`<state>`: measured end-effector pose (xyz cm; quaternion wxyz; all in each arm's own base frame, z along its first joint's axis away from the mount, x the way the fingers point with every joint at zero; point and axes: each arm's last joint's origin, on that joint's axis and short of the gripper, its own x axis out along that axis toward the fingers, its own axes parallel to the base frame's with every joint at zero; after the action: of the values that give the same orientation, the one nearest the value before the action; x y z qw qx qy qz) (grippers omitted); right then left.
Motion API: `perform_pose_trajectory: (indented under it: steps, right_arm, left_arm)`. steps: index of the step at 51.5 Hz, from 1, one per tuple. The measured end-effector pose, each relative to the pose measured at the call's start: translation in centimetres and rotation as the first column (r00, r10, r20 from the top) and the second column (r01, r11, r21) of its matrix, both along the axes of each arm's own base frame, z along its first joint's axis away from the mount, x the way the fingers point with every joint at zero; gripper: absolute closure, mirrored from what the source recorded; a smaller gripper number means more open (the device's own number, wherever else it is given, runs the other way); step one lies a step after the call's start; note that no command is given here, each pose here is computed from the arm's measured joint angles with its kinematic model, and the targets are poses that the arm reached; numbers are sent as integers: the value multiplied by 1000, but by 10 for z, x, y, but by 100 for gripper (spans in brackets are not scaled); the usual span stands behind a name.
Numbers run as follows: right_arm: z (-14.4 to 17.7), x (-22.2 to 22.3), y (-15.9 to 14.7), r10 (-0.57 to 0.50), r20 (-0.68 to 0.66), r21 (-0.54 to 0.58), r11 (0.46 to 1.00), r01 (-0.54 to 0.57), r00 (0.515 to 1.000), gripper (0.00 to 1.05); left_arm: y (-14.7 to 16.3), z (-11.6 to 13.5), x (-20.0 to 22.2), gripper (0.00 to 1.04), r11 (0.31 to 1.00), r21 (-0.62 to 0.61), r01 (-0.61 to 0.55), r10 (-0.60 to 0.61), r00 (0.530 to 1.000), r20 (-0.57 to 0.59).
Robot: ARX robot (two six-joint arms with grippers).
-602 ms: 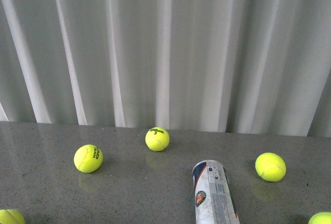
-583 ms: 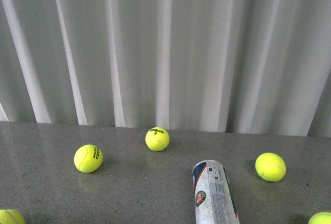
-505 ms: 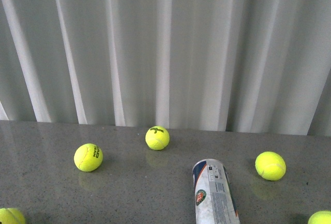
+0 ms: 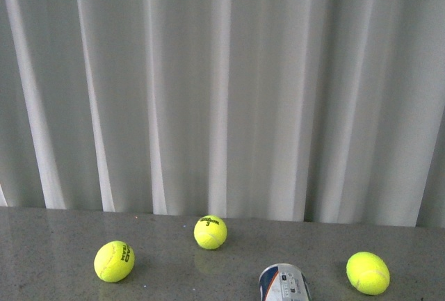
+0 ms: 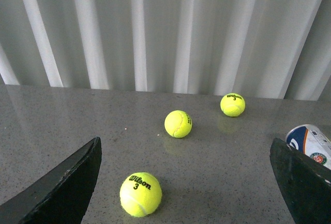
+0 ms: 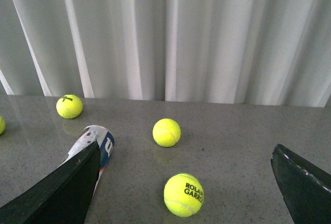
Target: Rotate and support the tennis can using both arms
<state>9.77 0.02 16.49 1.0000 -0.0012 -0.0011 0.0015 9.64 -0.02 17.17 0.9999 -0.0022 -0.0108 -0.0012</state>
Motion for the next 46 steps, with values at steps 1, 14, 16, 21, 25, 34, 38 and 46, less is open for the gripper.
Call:
perform_pose_trajectory:
  steps: [1, 14, 16, 21, 25, 34, 38, 46]
  right_arm:
    - [0, 0, 0, 0, 0, 0, 1000, 0, 1000, 7]
    - [0, 0, 0, 0, 0, 0, 1000, 0, 1000, 7]
    - [0, 0, 0, 0, 0, 0, 1000, 0, 1000, 7]
    - [0, 0, 0, 0, 0, 0, 1000, 0, 1000, 7]
    - [0, 0, 0, 53, -85, 48, 998, -49, 995, 7]
    - [28, 37, 6, 143, -284, 220, 972, -80, 948, 7]
    - [45, 70, 17, 199, -330, 245, 962, -119, 923, 7]
    - [20, 165, 59, 285, -609, 314, 944, -105, 741, 7]
  left_arm:
    - [0, 0, 0, 7, 1000, 0, 0, 0, 1000, 0]
    - [0, 0, 0, 7, 1000, 0, 0, 0, 1000, 0]
    - [0, 0, 0, 7, 1000, 0, 0, 0, 1000, 0]
    - [0, 0, 0, 7, 1000, 0, 0, 0, 1000, 0]
    - [0, 0, 0, 7, 1000, 0, 0, 0, 1000, 0]
    - [0, 0, 0, 7, 1000, 0, 0, 0, 1000, 0]
    - [0, 0, 0, 7, 1000, 0, 0, 0, 1000, 0]
    - [0, 0, 0, 7, 1000, 0, 0, 0, 1000, 0]
